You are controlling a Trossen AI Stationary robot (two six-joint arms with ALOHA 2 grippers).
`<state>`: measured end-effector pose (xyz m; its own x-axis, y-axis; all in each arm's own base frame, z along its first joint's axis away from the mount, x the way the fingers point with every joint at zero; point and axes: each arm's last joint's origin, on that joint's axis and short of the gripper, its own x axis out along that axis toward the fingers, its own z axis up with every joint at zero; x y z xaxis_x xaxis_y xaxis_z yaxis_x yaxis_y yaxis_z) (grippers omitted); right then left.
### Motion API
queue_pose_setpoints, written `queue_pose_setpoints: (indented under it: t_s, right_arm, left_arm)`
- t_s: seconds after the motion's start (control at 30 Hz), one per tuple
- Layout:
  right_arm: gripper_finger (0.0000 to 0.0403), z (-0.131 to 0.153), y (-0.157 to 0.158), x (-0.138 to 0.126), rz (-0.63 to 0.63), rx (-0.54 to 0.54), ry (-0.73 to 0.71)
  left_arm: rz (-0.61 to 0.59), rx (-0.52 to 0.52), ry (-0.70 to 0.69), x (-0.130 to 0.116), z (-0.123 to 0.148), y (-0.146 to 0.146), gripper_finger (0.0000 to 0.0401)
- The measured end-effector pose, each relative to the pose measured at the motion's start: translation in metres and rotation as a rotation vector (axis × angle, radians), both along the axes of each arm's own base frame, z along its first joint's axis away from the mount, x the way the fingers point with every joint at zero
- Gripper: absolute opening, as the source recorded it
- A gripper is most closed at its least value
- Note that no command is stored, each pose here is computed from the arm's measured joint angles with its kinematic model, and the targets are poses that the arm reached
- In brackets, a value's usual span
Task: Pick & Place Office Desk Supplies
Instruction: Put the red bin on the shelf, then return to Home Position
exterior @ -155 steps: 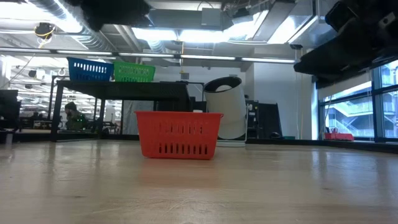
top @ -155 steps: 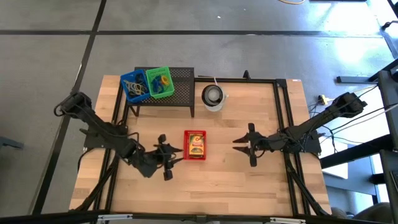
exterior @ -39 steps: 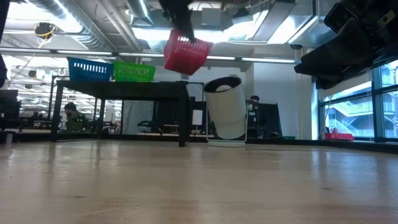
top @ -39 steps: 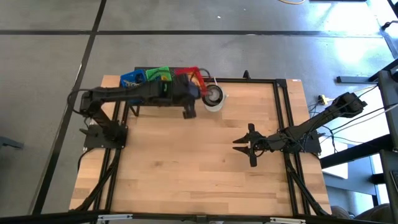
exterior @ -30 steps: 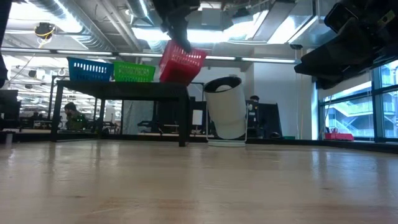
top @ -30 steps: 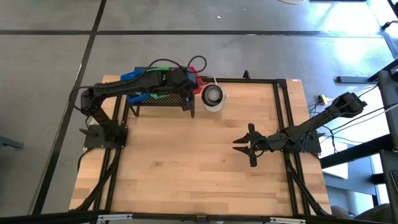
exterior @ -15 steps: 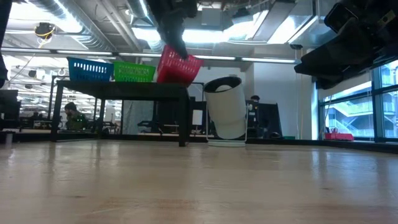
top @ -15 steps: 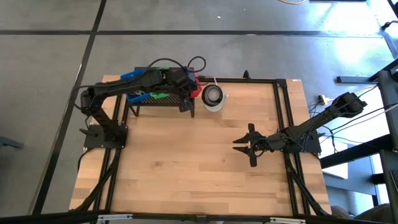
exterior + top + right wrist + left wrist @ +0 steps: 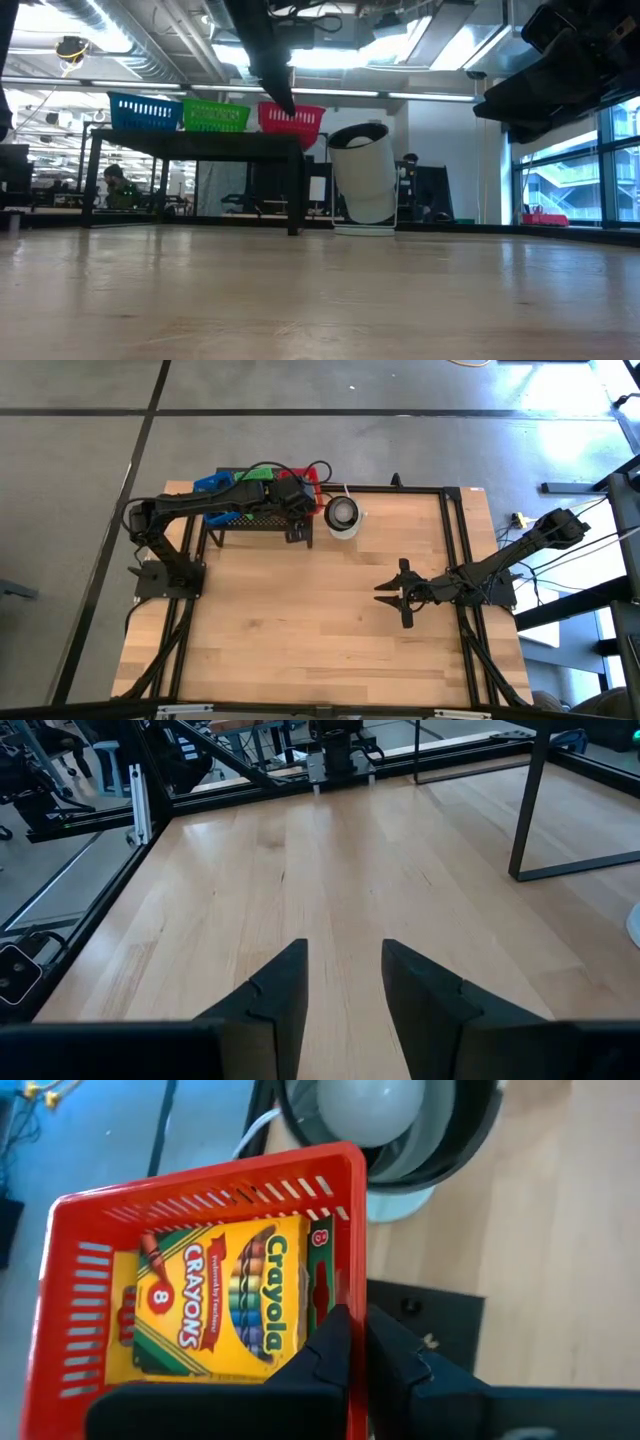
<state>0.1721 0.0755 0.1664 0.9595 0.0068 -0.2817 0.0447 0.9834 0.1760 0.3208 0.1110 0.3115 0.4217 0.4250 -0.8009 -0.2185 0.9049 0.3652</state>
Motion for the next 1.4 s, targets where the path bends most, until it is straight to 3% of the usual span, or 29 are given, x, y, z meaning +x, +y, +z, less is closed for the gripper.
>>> queue_pose_setpoints:
  t_s: [0.47, 0.87, 1.13, 1.4]
  right_arm:
    - [0.0129, 0.0, 0.0, 0.0, -0.001, 0.0, 0.0]
    - [0.0129, 0.0, 0.0, 0.0, -0.003, -0.001, 0.0]
    - [0.0129, 0.0, 0.0, 0.0, -0.003, -0.001, 0.0]
    - [0.0129, 0.0, 0.0, 0.0, -0.003, -0.001, 0.0]
  left_arm:
    - [0.052, 0.01, 0.03, -0.005, -0.001, 0.004, 0.0015]
    - [0.119, 0.044, 0.057, -0.007, -0.002, 0.002, 0.0071]
    - [0.098, 0.057, 0.033, -0.004, 0.015, -0.007, 0.0097]
    - [0.092, 0.063, 0.036, -0.006, 0.039, -0.021, 0.0098]
